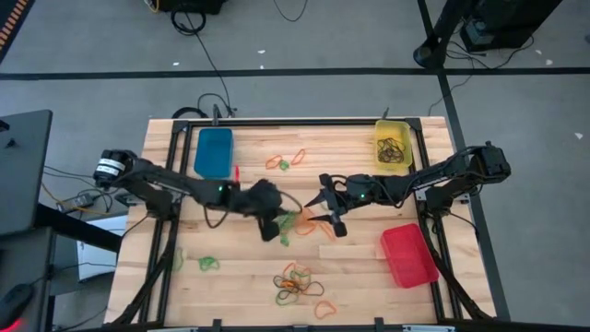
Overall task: Sort rubber bands into baskets
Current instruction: Put the brown rubber band into the yellow bin
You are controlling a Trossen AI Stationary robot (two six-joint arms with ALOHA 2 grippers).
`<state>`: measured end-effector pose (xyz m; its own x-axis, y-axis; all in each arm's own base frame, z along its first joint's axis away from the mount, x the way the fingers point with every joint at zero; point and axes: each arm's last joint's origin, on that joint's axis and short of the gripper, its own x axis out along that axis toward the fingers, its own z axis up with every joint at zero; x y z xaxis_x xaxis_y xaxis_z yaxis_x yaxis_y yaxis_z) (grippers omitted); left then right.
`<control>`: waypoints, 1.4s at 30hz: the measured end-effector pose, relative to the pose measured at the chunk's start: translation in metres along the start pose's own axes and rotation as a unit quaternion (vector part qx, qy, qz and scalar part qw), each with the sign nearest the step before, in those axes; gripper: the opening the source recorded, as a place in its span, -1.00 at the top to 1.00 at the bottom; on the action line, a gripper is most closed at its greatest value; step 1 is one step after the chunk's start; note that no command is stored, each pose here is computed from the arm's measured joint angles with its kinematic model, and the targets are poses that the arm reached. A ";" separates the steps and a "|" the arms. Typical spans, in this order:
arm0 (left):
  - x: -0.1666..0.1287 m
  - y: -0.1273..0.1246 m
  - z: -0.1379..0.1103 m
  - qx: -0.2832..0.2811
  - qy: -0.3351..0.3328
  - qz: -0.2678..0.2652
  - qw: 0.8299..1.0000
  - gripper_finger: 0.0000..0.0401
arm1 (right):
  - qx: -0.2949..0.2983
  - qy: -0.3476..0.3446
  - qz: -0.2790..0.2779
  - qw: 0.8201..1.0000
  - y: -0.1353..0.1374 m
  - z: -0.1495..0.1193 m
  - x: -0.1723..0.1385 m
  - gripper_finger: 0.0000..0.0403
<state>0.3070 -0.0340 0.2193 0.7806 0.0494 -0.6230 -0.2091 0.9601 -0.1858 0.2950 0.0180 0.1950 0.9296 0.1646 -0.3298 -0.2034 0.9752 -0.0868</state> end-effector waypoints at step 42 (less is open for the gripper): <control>-0.006 0.040 0.056 0.055 -0.213 -0.046 0.974 0.99 | -0.010 -0.057 -0.060 0.997 -0.047 0.005 -0.009 0.61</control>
<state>0.3273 0.0194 0.2581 0.9718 0.0500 -0.2306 -0.0815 0.9883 -0.1289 0.2973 -0.0284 0.2068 0.9760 0.0640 -0.2080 -0.0940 0.9860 -0.1375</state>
